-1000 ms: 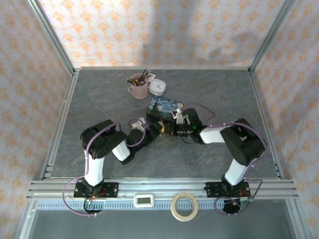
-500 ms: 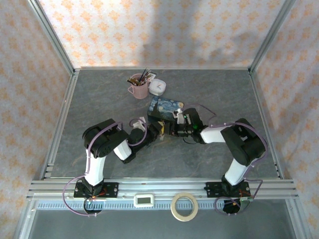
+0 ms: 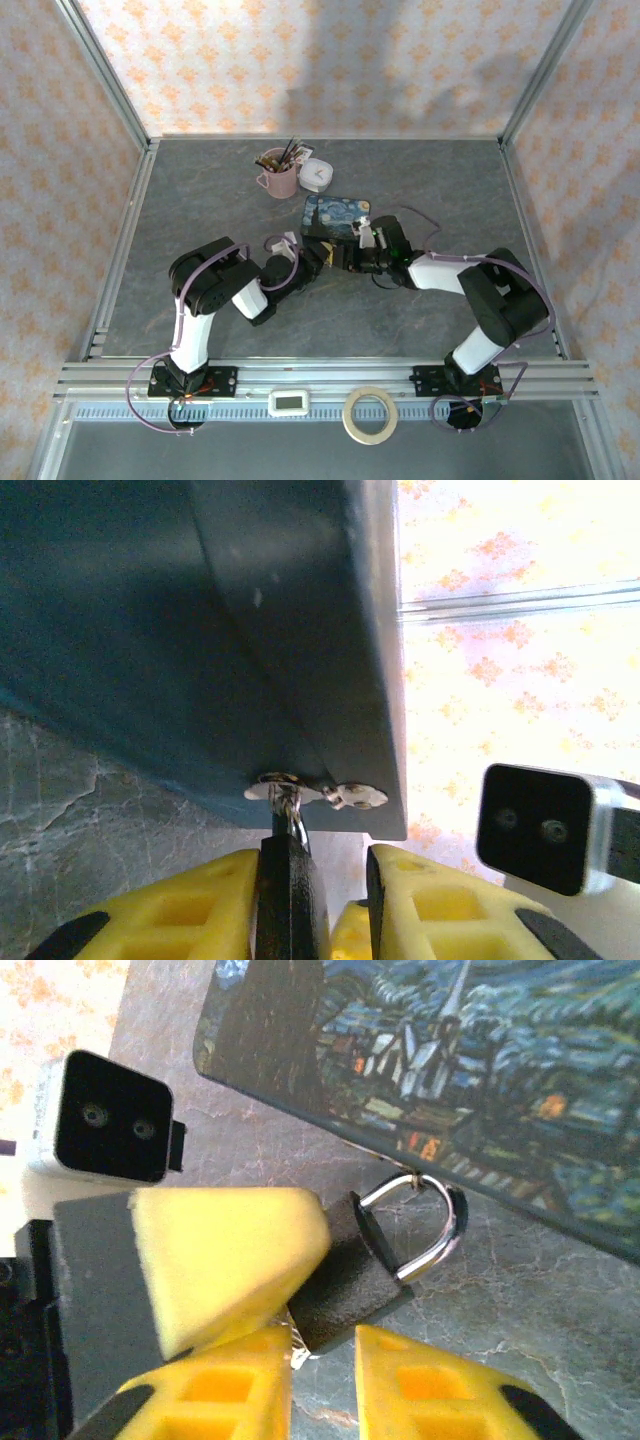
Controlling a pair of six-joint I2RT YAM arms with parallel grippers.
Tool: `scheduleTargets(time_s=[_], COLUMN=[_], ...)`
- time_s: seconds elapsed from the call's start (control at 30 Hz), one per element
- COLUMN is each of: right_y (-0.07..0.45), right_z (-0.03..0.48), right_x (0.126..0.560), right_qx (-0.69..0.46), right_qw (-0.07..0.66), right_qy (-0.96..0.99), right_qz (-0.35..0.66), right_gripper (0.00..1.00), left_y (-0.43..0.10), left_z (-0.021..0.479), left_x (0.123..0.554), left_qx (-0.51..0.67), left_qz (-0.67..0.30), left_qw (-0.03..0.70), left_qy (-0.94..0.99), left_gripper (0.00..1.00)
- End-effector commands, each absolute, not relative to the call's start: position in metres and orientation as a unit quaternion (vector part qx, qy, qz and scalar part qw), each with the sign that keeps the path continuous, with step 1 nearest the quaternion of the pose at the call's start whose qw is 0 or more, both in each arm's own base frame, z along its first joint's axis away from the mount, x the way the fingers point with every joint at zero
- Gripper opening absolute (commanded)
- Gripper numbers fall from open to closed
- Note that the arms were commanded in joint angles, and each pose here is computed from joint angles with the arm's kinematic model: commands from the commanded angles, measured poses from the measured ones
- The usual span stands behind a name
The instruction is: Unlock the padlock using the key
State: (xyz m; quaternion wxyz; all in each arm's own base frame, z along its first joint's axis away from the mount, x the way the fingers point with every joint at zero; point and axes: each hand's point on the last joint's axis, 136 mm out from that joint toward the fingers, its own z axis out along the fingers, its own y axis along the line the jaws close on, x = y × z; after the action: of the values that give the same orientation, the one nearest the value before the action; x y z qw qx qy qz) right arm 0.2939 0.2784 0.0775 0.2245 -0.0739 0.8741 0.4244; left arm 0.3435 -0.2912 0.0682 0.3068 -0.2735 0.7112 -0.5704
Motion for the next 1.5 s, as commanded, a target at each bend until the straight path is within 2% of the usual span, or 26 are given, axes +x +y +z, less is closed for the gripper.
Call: scheduleTargets(time_s=[0.0, 0.2, 0.37, 0.43, 0.6, 0.8, 1.0, 1.27, 1.47], right_y=[0.28, 0.277, 0.26, 0.253, 0.25, 0.249, 0.242, 0.235, 0.242], right_z=[0.084, 0.075, 0.066, 0.066, 0.086, 0.097, 0.109, 0.115, 0.108], right_x=[0.298, 0.3, 0.307, 0.309, 0.301, 0.282, 0.274, 0.277, 0.276], right_qx=[-0.078, -0.073, -0.058, -0.052, -0.054, -0.001, 0.063, 0.136, 0.15], right_qw=[0.247, 0.246, 0.258, 0.267, 0.284, 0.282, 0.3, 0.306, 0.278], right_qy=[0.867, 0.875, 0.896, 0.901, 0.889, 0.861, 0.816, 0.773, 0.761], right_qz=[0.425, 0.411, 0.357, 0.337, 0.355, 0.424, 0.49, 0.539, 0.567], right_gripper=[0.16, 0.15, 0.16, 0.18, 0.36, 0.47, 0.47, 0.35, 0.32], left_y=[-0.305, -0.304, -0.304, -0.306, -0.31, -0.315, -0.32, -0.317, -0.319], left_z=[0.077, 0.076, 0.076, 0.076, 0.078, 0.089, 0.103, 0.11, 0.113], left_x=[0.344, 0.344, 0.345, 0.345, 0.348, 0.346, 0.344, 0.338, 0.338], left_qx=[-0.26, -0.263, -0.262, -0.26, -0.255, -0.26, -0.278, -0.302, -0.303], left_qz=[-0.595, -0.594, -0.592, -0.594, -0.6, -0.608, -0.623, -0.632, -0.636], left_qw=[0.297, 0.296, 0.298, 0.298, 0.296, 0.296, 0.294, 0.301, 0.301], left_qy=[0.7, 0.7, 0.701, 0.701, 0.698, 0.69, 0.669, 0.648, 0.643], left_gripper=[0.32, 0.32, 0.32, 0.28, 0.08, 0.02, 0.0, 0.0, 0.0])
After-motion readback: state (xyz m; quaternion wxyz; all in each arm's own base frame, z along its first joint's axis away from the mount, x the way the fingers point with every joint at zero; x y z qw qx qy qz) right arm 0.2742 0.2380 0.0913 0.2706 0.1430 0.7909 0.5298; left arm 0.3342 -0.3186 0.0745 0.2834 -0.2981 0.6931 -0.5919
